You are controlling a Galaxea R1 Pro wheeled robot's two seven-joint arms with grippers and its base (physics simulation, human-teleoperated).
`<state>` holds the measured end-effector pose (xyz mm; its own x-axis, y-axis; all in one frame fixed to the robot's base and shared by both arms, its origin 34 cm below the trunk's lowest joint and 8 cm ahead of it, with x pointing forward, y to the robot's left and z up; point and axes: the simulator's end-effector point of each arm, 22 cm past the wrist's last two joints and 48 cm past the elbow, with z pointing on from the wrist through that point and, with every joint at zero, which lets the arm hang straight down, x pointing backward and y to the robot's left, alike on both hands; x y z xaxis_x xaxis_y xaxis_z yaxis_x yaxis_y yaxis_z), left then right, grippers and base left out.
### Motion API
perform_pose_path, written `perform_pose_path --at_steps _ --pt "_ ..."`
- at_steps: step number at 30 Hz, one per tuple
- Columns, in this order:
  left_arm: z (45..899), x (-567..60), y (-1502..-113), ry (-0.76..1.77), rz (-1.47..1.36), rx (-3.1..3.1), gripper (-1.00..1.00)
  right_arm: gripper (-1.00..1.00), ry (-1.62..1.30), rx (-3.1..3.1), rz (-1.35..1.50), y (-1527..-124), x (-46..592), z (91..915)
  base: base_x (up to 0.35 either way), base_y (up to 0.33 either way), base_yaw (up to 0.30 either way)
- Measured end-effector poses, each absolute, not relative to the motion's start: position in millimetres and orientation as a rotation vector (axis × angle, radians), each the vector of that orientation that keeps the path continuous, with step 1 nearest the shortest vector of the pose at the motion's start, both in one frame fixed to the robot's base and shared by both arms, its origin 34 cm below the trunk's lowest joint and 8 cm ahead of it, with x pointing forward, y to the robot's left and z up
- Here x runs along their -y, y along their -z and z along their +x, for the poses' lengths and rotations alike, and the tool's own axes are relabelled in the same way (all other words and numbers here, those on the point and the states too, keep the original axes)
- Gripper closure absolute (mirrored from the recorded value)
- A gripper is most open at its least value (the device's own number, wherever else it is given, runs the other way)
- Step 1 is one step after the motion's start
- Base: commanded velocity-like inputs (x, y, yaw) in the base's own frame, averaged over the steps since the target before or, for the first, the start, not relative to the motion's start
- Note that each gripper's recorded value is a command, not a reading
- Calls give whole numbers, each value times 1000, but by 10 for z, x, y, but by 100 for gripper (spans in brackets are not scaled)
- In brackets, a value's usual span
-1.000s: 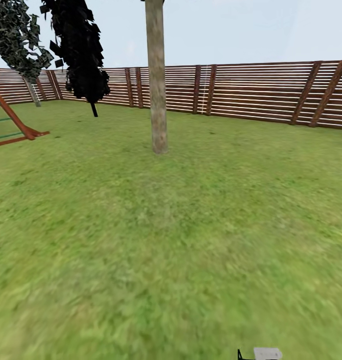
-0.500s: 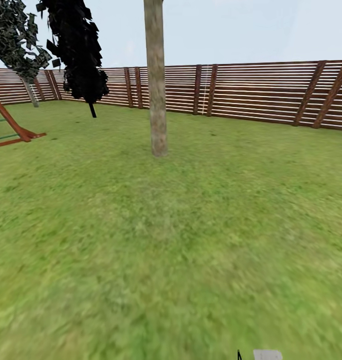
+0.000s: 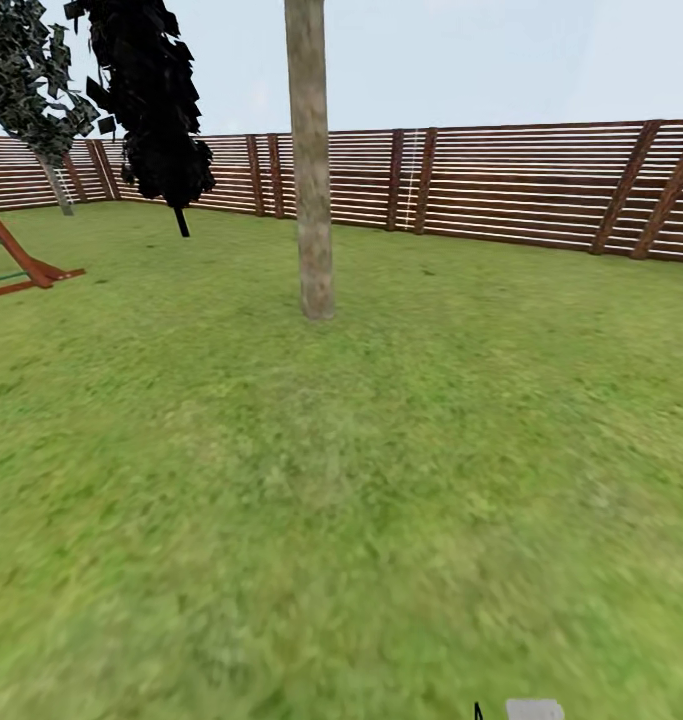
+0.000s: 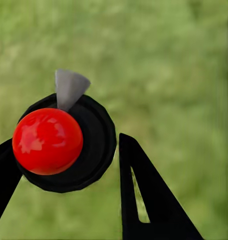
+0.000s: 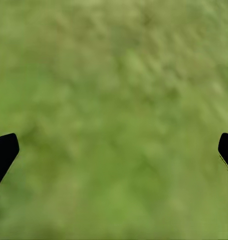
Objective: In the garden, pick up the pesticide atomizer on the floor and spray pesticide onto both trees until each tree trunk is fully covered.
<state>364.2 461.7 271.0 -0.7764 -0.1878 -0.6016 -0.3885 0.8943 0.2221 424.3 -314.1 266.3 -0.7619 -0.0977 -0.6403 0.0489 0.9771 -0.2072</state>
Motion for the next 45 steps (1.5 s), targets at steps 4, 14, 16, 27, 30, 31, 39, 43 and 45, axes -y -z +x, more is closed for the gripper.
perform_pose_path --at_steps 4,14,16,27,30,31,39,43,45 --pt "3642 -4617 -2710 -451 -413 -2466 100 -100 276 -2422 -34 -2663 3142 4243 338 0 0" --pt "3642 -4617 -2710 -451 -413 -2466 100 -100 276 -2422 -34 -2663 3141 4243 338 0 0" --pt "3642 -4617 -2709 -450 -413 -2466 100 -100 276 -2422 -34 -2663 3141 4243 338 0 0" --pt "3642 -4616 -2709 -450 -413 -2466 100 -100 276 -2422 -34 -2663 3141 4243 338 0 0" --pt "3645 -4603 -2706 -446 -411 -2466 100 -100 276 -2422 -34 -2663 3141 4243 338 0 0" --pt "3645 -4604 -2706 -444 -411 -2467 100 -100 276 -2422 -35 -2663 3141 4243 338 0 0" --pt "3648 -4595 -2703 -439 -411 -2468 100 -100 276 -2422 -34 -2663 3141 4243 338 0 0" --pt "3649 -4504 -2678 -424 -411 -2473 100 -100 276 -2422 -34 -2663 3141 4243 338 0 0" --pt "3649 -4493 -2675 -422 -413 -2473 100 -100 275 -2422 -35 -2663 3138 4243 338 0 0"
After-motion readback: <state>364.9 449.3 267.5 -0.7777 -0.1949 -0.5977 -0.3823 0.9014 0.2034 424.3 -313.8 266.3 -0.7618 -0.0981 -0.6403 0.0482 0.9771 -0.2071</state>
